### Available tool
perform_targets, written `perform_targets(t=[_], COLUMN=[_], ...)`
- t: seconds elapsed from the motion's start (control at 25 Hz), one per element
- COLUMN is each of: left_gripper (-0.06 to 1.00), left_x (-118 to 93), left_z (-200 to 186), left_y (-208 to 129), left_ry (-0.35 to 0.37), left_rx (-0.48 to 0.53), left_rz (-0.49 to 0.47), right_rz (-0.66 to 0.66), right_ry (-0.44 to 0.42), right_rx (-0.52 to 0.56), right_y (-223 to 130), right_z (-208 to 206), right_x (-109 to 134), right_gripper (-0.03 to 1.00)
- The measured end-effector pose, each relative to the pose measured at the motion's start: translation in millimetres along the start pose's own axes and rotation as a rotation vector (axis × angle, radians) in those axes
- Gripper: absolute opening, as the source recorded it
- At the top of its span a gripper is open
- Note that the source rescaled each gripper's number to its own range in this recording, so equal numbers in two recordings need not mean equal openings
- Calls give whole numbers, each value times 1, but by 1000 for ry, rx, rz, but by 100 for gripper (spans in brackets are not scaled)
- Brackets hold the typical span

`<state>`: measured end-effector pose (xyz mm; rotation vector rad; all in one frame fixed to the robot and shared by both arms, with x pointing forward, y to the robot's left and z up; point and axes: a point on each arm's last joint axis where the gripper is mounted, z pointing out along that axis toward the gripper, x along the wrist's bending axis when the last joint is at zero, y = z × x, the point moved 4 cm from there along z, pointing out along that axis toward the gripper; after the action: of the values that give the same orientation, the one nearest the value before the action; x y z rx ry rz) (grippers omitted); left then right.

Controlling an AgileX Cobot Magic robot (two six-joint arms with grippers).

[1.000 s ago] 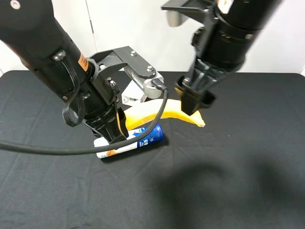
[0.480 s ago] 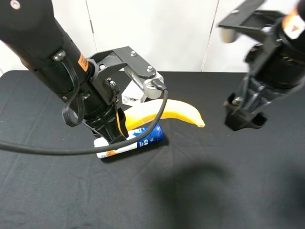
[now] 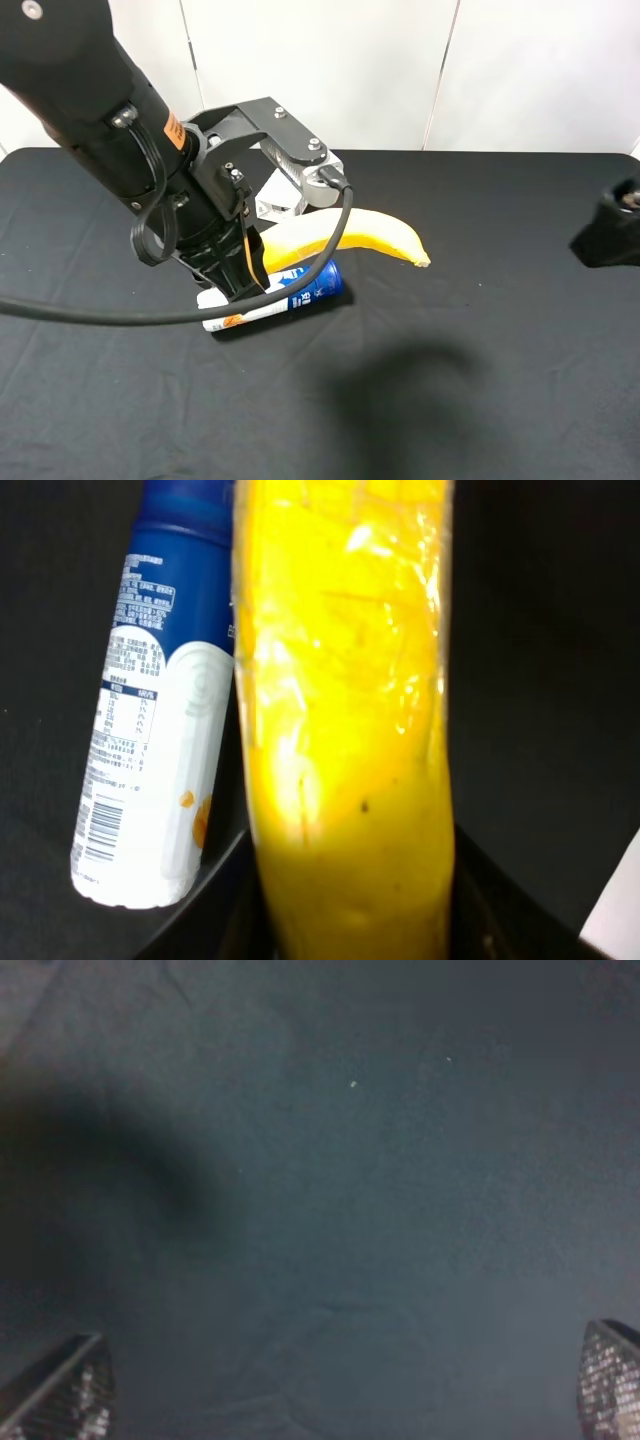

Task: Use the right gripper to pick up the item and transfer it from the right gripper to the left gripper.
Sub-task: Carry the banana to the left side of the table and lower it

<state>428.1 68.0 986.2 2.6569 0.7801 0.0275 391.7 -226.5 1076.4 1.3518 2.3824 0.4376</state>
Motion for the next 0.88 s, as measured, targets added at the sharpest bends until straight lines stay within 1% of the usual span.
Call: perform_targets(t=[0.12,0.32,0.44,0.64,0.72,0.88], left_gripper=[0,0,0,0,0,0], left_x=[0,0,0,0,0,0], left_z=[0,0,0,0,0,0], left_y=[0,0,0,0,0,0], left_ry=[0,0,0,0,0,0], left_rx=[0,0,0,1,1,1], left_rz=[30,106,138,146,146,146], right_rz=[33,53,60,104,121,123], right_ry=[0,1,2,8,25,81], right_rx=[-40,-119,-151,-202,-232,-342], right_y=[-18,-51,-73,-106,-116,-126], right_z=[-8,-18,-17,-10,-7,-7], right_x=[-1,-3,-3,-1,1,8], right_gripper=[100,100,100,100,100,100])
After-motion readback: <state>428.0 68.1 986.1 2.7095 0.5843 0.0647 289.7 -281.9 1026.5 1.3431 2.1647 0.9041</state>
